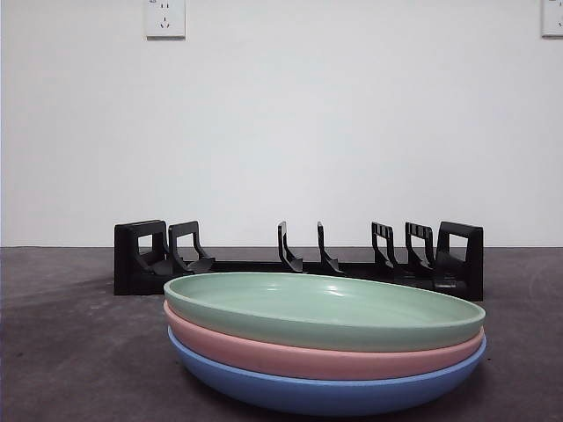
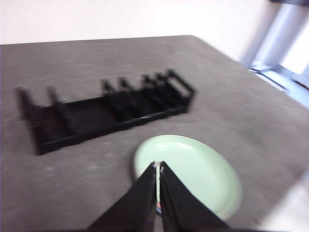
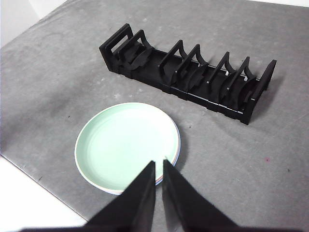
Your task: Place the plate
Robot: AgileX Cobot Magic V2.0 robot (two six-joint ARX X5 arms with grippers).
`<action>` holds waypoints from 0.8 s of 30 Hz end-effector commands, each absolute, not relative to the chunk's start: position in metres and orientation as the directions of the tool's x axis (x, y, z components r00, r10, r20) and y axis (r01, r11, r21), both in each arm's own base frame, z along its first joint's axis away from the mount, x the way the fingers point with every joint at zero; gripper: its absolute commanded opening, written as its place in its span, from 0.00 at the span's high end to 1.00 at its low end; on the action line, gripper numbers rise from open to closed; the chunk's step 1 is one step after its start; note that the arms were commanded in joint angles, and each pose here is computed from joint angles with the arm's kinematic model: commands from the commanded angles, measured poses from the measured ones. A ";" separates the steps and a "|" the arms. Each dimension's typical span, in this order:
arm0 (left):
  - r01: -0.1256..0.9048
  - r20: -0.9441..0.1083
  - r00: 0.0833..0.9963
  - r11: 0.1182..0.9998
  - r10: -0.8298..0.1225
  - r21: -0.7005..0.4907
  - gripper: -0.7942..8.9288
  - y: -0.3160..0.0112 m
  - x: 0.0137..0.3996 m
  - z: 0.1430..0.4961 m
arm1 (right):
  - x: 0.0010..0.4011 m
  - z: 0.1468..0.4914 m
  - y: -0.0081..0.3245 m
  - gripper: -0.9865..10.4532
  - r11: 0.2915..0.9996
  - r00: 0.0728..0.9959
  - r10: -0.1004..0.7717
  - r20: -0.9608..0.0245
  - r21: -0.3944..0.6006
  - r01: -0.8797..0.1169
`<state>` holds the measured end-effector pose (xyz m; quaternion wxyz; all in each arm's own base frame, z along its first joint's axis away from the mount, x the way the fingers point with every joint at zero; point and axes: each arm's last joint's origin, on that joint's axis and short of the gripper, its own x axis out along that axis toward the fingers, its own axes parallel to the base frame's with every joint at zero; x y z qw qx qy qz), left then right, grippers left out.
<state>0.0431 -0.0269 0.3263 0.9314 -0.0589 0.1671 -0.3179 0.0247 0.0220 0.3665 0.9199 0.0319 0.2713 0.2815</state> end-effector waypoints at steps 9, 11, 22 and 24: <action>0.242 -0.122 0.959 0.964 -0.254 -0.108 0.91 -0.009 0.085 0.220 | 0.025 0.368 0.023 0.89 0.835 0.695 0.542 -0.472 0.210 -0.508; 0.162 -0.129 0.976 0.980 -0.177 -0.115 0.91 -0.005 0.090 0.201 | 0.025 0.368 0.023 0.89 0.835 0.695 0.542 -0.472 0.210 -0.508; -0.105 -0.154 0.984 0.991 0.092 -0.080 0.91 0.004 0.096 0.151 | 0.025 0.368 0.023 0.89 0.835 0.695 0.542 -0.472 0.210 -0.508; -0.107 -0.171 0.981 0.991 0.092 -0.077 0.91 0.004 0.096 0.150 | 0.025 0.368 0.023 0.89 0.835 0.695 0.542 -0.472 0.210 -0.508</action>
